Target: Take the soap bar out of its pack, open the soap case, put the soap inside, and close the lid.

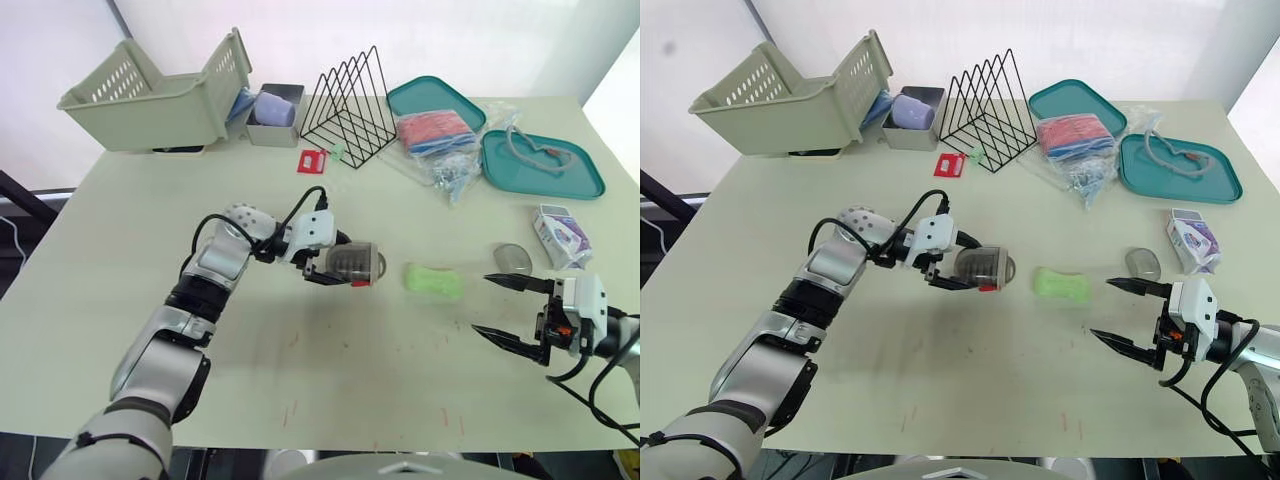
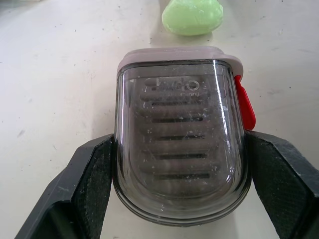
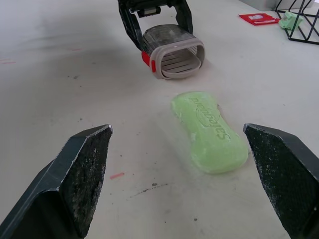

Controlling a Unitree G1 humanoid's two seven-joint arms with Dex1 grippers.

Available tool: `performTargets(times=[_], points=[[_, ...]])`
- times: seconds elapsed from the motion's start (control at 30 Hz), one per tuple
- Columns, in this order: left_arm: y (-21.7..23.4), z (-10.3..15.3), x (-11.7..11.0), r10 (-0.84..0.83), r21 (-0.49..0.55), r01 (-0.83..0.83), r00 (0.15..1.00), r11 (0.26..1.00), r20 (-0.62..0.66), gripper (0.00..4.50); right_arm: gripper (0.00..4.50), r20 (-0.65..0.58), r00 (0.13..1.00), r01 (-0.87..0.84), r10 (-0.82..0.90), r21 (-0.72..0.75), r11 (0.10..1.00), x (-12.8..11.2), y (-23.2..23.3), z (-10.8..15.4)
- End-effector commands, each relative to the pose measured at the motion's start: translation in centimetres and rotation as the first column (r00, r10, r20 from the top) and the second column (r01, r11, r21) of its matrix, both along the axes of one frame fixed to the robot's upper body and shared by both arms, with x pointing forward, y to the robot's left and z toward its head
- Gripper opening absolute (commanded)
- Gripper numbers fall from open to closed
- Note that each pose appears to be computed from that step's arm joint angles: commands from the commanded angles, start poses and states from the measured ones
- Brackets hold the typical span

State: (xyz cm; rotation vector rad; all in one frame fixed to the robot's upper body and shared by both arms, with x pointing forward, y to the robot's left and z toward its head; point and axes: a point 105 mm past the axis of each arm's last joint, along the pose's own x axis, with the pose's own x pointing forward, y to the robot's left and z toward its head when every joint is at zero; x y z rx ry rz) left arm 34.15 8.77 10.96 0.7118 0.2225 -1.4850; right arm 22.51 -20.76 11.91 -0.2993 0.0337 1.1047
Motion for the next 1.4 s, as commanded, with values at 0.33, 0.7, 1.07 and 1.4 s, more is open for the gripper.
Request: performTargets(times=[0.33,0.7,1.07,1.4], points=[[0.3,-2.4,-0.4,0.037,-0.003,-0.037,0.997,0.999,-0.072,3.5,4.5,0.036,0.999,0.0,0.0,-0.005,1.0,0.1,-0.5,1.2],[0.2,-0.8,-0.2,0.039,-0.064,-0.046,0.994,0.997,-0.102,3.5,4.5,0.031,0.999,-0.008,0.008,-0.006,1.0,0.2,-0.5,1.1],[0.9,2.3,-0.4,0.0,-0.027,-0.002,0.999,1.0,-0.048,3.5,4.5,0.027,1.0,-0.011,0.011,-0.01,1.0,0.3,-0.7,0.9],[1.2,4.7,0.3,-0.117,0.162,0.091,0.981,0.983,0.156,3.5,4.5,0.025,1.0,-0.018,0.019,-0.014,1.0,0.3,-0.8,0.8]])
